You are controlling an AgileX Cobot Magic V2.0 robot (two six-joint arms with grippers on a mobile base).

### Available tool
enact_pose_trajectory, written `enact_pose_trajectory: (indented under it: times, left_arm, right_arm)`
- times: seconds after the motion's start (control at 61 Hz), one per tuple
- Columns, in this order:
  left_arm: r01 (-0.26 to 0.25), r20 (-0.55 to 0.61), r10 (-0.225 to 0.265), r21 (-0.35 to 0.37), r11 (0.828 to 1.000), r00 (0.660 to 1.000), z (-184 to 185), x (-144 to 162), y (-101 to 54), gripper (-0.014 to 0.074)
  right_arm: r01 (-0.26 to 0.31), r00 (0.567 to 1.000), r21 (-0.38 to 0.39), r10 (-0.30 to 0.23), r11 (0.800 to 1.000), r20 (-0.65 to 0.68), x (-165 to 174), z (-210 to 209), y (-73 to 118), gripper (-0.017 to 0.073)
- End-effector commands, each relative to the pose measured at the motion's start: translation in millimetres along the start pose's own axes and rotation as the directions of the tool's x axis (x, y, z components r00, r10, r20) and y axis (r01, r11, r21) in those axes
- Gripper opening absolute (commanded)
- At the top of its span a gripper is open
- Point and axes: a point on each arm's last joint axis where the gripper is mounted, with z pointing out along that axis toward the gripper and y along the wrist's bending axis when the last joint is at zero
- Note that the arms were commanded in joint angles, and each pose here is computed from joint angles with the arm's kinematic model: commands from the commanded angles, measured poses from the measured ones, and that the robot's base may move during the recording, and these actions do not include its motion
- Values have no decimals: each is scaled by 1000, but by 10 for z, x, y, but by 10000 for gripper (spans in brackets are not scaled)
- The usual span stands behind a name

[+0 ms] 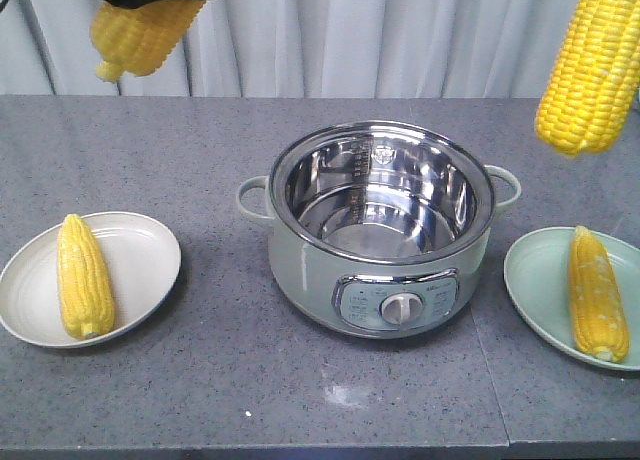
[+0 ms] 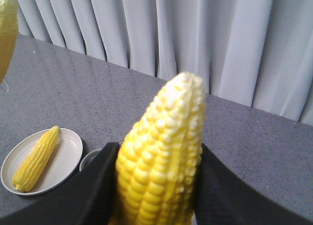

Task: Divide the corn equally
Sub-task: 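Drive the base away from the pot, turning toward the other counter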

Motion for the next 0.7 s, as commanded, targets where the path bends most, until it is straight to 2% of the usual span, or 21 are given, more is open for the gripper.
enact_pose_trajectory:
  times: [0.0, 0.689]
  left_arm:
    - [10, 115, -8, -10, 1000, 993, -183, -131, -41, -8]
    - [10, 115, -8, -10, 1000, 993, -184, -131, -40, -8]
  right_arm:
    - [12, 995, 11, -13, 1000, 98, -129, -112, 64, -6]
    - [12, 995, 11, -13, 1000, 98, -129, -112, 64, -6]
